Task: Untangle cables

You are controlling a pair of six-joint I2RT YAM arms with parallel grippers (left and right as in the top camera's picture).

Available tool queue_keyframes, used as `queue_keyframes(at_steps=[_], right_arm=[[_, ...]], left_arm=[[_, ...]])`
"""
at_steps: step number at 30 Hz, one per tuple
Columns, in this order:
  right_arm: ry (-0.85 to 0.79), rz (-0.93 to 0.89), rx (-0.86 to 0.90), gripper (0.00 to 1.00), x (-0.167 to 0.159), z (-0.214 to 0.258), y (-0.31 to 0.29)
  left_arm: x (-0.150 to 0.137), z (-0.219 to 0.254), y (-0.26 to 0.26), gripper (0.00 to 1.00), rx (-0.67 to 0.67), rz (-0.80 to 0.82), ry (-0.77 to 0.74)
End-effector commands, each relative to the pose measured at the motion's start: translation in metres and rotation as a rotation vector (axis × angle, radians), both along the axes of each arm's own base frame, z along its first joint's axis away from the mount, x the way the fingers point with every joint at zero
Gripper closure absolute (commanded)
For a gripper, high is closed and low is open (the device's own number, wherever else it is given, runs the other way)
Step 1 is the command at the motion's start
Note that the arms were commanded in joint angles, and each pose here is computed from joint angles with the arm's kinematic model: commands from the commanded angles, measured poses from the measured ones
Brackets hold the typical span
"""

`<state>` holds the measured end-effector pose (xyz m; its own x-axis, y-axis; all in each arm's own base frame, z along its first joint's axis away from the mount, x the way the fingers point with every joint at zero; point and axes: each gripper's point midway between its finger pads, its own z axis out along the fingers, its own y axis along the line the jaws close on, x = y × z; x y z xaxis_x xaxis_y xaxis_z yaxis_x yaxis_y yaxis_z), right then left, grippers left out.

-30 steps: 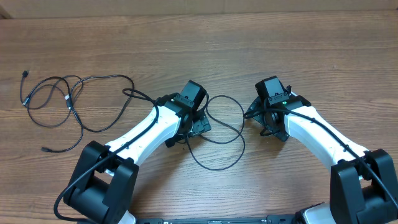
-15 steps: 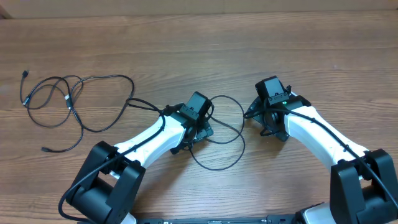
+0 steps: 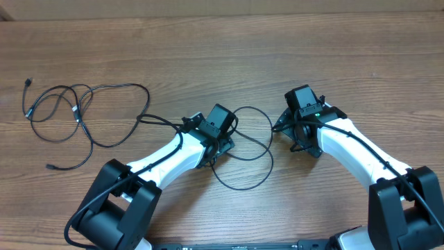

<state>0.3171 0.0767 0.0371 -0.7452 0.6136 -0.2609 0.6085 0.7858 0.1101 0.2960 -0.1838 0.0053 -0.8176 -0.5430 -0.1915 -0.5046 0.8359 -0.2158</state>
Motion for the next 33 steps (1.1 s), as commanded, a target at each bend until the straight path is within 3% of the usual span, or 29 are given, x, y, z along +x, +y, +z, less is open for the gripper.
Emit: queue_keyframes(at_steps=[1,4,10,13,31,33], right_arm=[[-0.014,-0.010,0.008,0.00,0.000,0.003,0.000],[-0.014,-0.010,0.008,0.00,0.000,0.003,0.000],[-0.014,-0.010,0.008,0.00,0.001,0.003,0.000],[-0.014,-0.010,0.008,0.00,0.000,0.003,0.000],[-0.014,-0.010,0.008,0.00,0.001,0.003,0.000],[-0.014,-0.010,0.008,0.00,0.000,0.003,0.000]], left_arm=[[-0.017,-0.025,0.009,0.39,0.034,0.006,0.070],[-0.017,-0.025,0.009,0.47,0.035,0.006,0.071],[-0.010,-0.024,0.015,0.48,0.070,0.018,0.033],[-0.005,-0.022,0.014,0.60,0.068,0.021,0.010],[0.005,-0.020,0.020,0.72,0.098,0.024,-0.034],[0.007,-0.019,0.024,0.79,0.107,0.034,-0.040]])
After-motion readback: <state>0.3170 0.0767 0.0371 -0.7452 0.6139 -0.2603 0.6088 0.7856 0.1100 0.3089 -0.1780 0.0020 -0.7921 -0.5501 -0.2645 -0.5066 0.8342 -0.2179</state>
